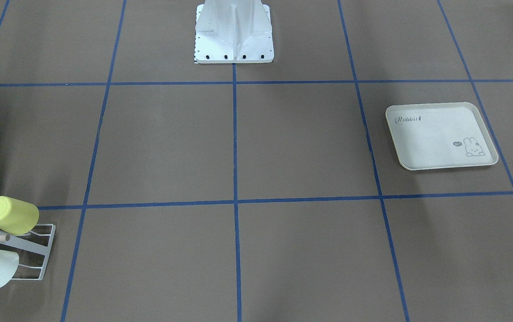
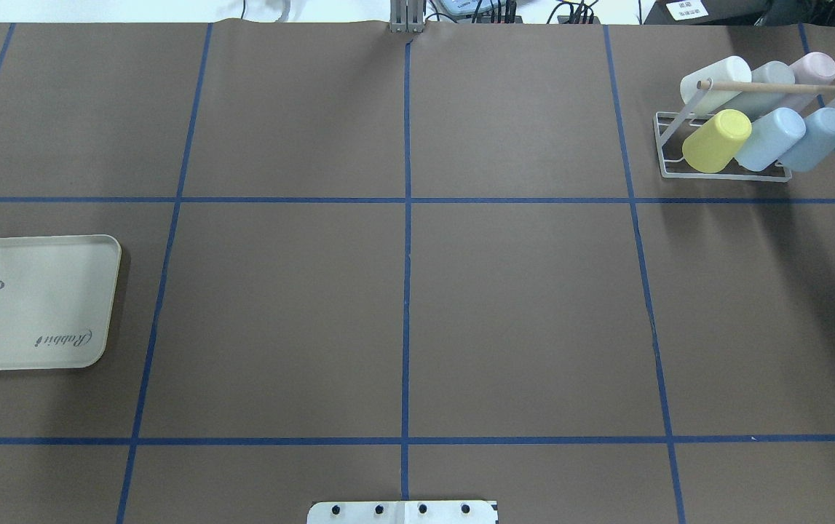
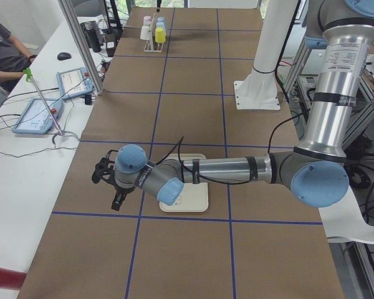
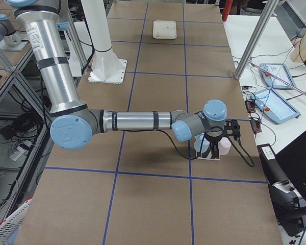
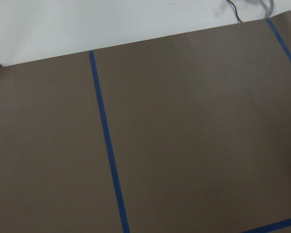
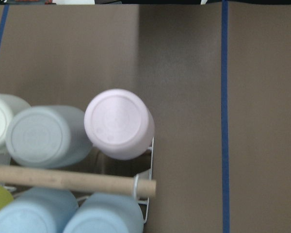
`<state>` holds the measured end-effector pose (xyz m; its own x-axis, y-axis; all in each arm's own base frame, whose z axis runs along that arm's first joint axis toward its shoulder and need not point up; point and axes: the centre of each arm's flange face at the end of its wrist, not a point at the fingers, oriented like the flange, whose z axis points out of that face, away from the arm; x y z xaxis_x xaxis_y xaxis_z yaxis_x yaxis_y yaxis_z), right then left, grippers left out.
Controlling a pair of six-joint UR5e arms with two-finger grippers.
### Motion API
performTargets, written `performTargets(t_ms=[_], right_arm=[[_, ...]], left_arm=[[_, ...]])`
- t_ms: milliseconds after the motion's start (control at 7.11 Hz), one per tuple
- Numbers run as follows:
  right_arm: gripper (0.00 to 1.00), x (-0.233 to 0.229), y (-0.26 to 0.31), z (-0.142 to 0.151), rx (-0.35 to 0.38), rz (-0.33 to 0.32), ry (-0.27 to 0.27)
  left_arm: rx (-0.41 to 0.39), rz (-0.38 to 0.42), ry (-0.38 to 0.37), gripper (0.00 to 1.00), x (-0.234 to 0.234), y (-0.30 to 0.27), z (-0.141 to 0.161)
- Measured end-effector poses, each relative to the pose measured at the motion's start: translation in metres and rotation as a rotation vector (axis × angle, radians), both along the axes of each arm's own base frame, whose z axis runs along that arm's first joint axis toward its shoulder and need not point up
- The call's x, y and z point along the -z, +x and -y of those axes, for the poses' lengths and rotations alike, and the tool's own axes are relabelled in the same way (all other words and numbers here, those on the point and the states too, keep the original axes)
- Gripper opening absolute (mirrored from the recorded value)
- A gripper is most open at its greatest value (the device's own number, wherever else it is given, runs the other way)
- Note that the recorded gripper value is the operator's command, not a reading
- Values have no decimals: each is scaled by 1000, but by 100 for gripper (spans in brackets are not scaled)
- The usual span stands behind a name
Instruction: Transfer IKEA cup to right arm and place on rack
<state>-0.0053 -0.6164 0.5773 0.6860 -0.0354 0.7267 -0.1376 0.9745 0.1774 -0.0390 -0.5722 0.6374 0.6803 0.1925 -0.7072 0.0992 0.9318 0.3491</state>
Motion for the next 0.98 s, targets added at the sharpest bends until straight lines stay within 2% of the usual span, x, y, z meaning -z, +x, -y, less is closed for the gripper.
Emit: performTargets(t_ms=[422,562,703,984], right_arm=[[99,-4,9,-84,41,-25,-47],[99,-10,9,-98,89,-41,-52],[99,-9,8,-106,140,-57,-69],[99,-5,9,-116,186,-71,-114]], left_arm=[[-28,63,-163,99,-21,13,-14],[-46,75,-210,99,-5,17,-17],[-74,87,-237,99,10,16,-34],[-113,98,-249,99,19,10,-78]])
